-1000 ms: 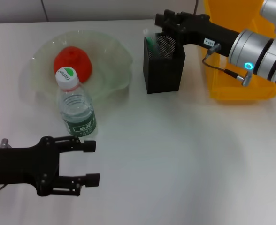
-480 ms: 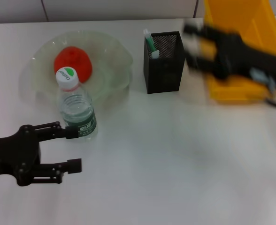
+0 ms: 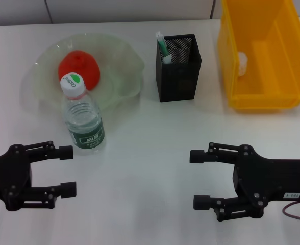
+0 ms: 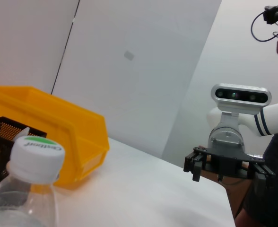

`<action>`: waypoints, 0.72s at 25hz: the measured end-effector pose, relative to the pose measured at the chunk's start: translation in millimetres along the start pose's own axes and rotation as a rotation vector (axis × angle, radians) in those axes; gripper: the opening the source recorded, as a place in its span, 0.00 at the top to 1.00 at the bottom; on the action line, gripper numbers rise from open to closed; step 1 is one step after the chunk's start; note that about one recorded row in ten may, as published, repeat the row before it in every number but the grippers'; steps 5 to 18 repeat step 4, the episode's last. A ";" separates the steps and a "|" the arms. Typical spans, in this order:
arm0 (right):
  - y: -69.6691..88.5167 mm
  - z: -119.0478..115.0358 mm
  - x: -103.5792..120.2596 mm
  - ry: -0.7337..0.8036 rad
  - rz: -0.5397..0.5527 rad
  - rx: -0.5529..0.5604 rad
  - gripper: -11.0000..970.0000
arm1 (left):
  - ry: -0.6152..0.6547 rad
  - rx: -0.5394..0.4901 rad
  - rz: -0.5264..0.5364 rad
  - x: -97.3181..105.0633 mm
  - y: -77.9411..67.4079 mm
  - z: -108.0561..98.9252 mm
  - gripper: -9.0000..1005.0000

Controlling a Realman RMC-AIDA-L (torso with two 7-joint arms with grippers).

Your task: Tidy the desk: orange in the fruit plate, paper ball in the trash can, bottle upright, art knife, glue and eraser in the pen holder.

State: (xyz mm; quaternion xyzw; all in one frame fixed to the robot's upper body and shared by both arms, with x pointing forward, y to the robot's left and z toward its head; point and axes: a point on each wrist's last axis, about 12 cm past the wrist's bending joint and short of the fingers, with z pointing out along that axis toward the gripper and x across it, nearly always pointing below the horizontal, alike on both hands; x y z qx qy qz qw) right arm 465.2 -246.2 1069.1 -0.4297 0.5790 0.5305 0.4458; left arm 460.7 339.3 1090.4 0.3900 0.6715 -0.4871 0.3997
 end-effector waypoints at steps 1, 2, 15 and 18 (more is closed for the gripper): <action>0.0 0.0 0.0 0.000 0.000 0.000 0.14 | 0.000 0.000 0.000 0.0 0.0 0.0 0.16; -0.2 0.2 0.2 0.000 0.002 0.000 0.14 | 0.000 -0.003 0.000 0.2 -0.1 -1.4 0.16; -0.4 0.4 0.4 -0.002 0.004 0.002 0.14 | -0.004 -0.008 0.000 0.6 -0.4 -2.6 0.16; -0.4 0.4 0.4 -0.002 0.004 0.002 0.14 | -0.004 -0.008 0.000 0.6 -0.4 -2.6 0.16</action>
